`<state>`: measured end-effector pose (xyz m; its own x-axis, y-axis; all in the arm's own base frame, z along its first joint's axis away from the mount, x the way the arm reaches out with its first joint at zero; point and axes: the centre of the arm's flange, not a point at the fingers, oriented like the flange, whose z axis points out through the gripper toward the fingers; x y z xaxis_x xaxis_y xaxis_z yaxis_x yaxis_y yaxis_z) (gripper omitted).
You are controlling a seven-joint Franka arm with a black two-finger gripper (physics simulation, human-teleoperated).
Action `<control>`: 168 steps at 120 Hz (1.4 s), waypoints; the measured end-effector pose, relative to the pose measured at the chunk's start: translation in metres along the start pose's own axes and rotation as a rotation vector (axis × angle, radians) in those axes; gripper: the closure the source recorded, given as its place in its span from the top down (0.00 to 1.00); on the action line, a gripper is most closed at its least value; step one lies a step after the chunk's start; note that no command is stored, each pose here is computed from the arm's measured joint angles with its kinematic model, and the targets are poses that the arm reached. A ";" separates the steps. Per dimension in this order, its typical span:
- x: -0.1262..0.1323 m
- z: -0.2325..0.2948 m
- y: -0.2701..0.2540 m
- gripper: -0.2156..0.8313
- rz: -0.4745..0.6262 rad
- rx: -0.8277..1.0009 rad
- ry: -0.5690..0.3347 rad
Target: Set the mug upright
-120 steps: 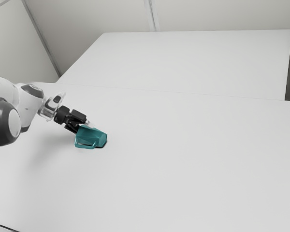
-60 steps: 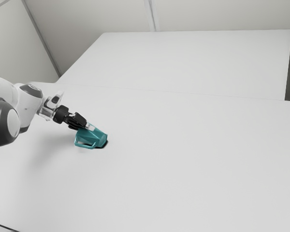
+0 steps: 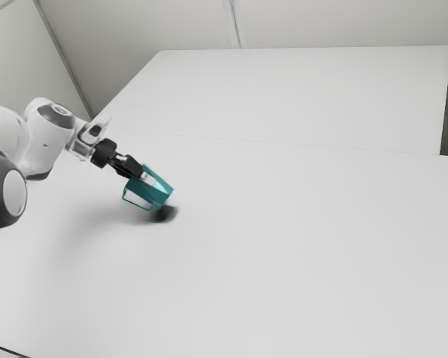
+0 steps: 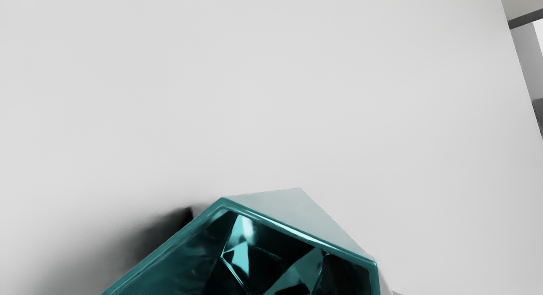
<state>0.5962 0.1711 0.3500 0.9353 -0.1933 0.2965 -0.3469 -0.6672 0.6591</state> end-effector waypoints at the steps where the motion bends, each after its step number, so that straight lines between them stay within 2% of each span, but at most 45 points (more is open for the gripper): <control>1: 0.003 -0.001 0.002 0.07 0.007 0.006 -0.006; 14: 0.050 -0.013 0.040 0.07 0.132 0.138 -0.125; 20: 0.061 -0.016 0.049 0.07 0.161 0.218 -0.189; 46: 0.067 -0.029 0.030 0.07 0.150 0.588 -0.382; 62: 0.067 -0.029 0.020 0.07 0.095 0.743 -0.433; 74: 0.059 -0.020 0.007 0.07 0.035 0.800 -0.422; 100: 0.057 -0.010 -0.008 0.07 -0.074 0.873 -0.335; 124: 0.046 0.003 -0.021 0.07 -0.183 0.869 -0.255; 146: 0.049 0.007 -0.020 0.07 -0.252 0.856 -0.157; 168: 0.042 0.015 -0.026 0.07 -0.312 0.849 -0.126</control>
<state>0.6461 0.1698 0.3350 0.9959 0.0408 0.0802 0.0447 -0.9978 -0.0481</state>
